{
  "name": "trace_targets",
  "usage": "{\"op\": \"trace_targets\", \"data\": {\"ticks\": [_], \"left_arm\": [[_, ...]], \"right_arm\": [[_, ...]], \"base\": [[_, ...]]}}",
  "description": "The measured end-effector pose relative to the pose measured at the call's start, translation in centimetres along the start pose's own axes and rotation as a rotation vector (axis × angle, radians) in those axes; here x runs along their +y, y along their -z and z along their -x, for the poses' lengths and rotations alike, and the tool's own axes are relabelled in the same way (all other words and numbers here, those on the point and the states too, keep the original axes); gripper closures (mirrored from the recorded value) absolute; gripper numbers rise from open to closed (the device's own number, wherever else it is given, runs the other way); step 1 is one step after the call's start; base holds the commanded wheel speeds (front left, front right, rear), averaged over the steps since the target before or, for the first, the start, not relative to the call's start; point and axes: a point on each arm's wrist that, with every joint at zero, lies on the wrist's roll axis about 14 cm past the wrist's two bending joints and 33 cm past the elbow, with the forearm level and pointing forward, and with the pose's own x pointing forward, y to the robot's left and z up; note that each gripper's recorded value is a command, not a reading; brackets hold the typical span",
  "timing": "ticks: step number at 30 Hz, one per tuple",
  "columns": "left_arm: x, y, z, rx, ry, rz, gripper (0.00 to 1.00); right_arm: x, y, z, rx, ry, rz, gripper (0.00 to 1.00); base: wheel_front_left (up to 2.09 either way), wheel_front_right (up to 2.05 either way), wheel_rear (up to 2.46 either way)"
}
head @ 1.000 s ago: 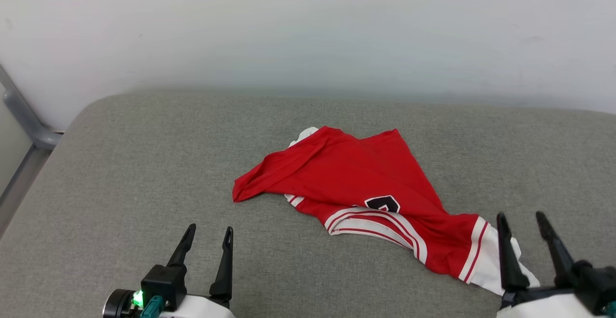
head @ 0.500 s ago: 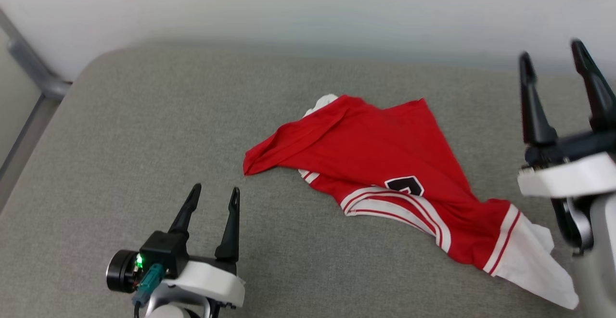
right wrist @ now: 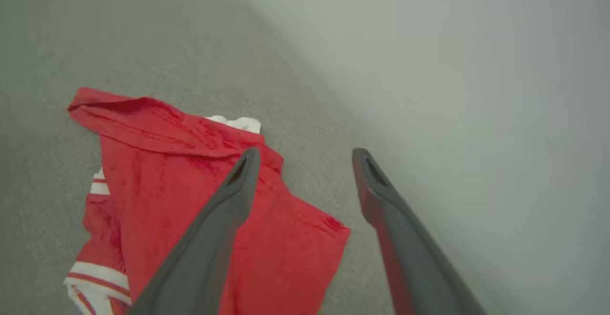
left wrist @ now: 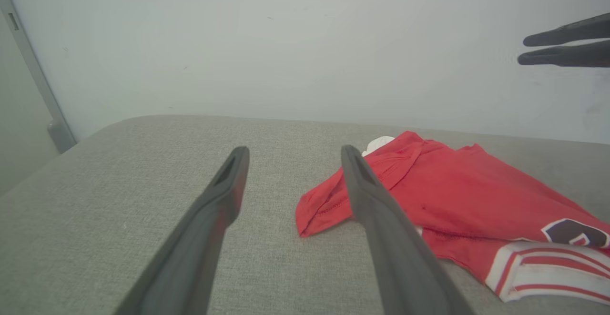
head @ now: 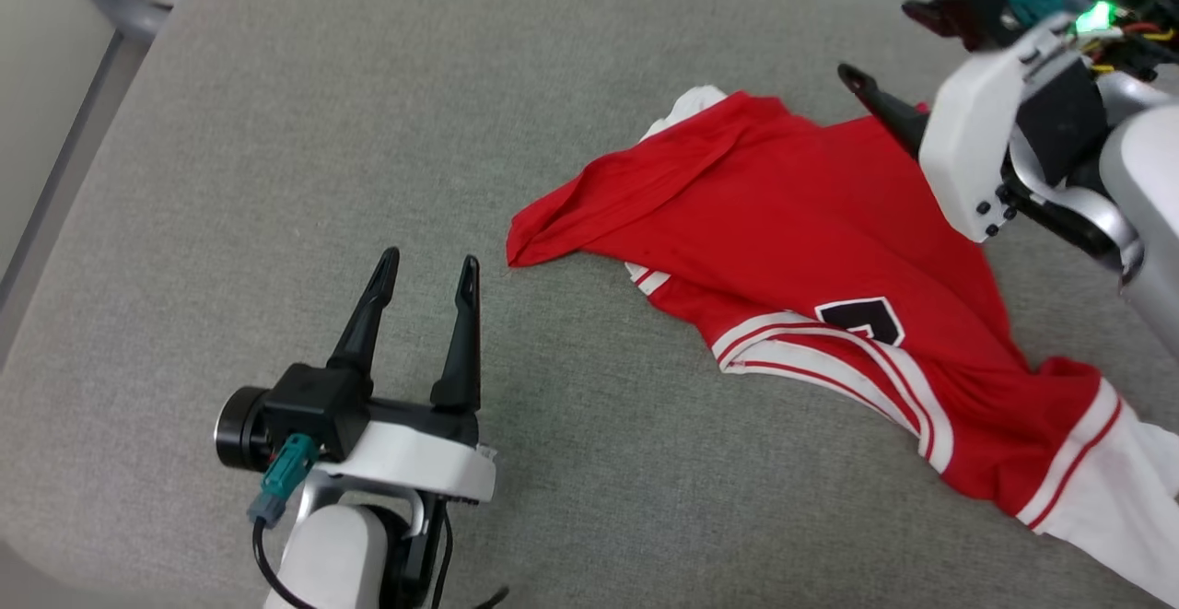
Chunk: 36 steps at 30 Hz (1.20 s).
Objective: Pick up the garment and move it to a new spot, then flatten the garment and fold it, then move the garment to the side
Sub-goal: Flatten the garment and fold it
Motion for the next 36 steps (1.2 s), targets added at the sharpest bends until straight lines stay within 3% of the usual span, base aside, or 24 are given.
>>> {"op": "trace_targets", "data": {"ticks": [5, 10, 19, 24, 25, 26, 31, 36], "left_arm": [[0.2, 0.8, -1.1, 0.015, -0.014, 0.009, 0.0], [0.4, 1.6, -1.9, 0.033, -0.029, 0.023, 0.0], [1.5, 3.4, -2.6, 0.078, -0.073, 0.025, 0.0], [1.7, 3.9, -2.7, 0.091, -0.081, 0.022, 0.0], [1.7, 3.9, -2.7, 0.091, -0.082, 0.022, 0.0], [1.7, 3.9, -2.7, 0.09, -0.081, 0.022, 0.0], [1.5, 3.1, -2.7, 0.068, -0.069, 0.012, 0.0], [1.4, 2.1, -1.9, 0.048, -0.07, 0.006, 0.0]], "right_arm": [[2.0, 5.7, -1.8, 0.399, -0.154, -0.008, 0.0], [2.7, 9.3, -3.0, 0.63, -0.226, 0.042, 0.0], [4.5, 15.5, -6.2, 0.78, -0.302, 0.036, 0.0], [4.9, 16.1, -6.4, 0.752, -0.317, 0.023, 0.0], [4.9, 15.9, -6.4, 0.73, -0.315, 0.026, 0.62], [5.0, 15.5, -6.4, 0.703, -0.315, 0.036, 1.0], [5.5, 12.5, -6.4, 0.544, -0.315, 0.014, 1.0], [4.6, 6.9, -5.1, 0.339, -0.291, 0.027, 1.0]], "base": [[0.0, 0.0, 0.0], [0.0, 0.0, 0.0], [0.0, 0.0, 0.0], [0.0, 0.0, 0.0], [0.0, 0.0, 0.0], [0.0, 0.0, 0.0], [0.0, 0.0, 0.0], [0.0, 0.0, 0.0]]}}
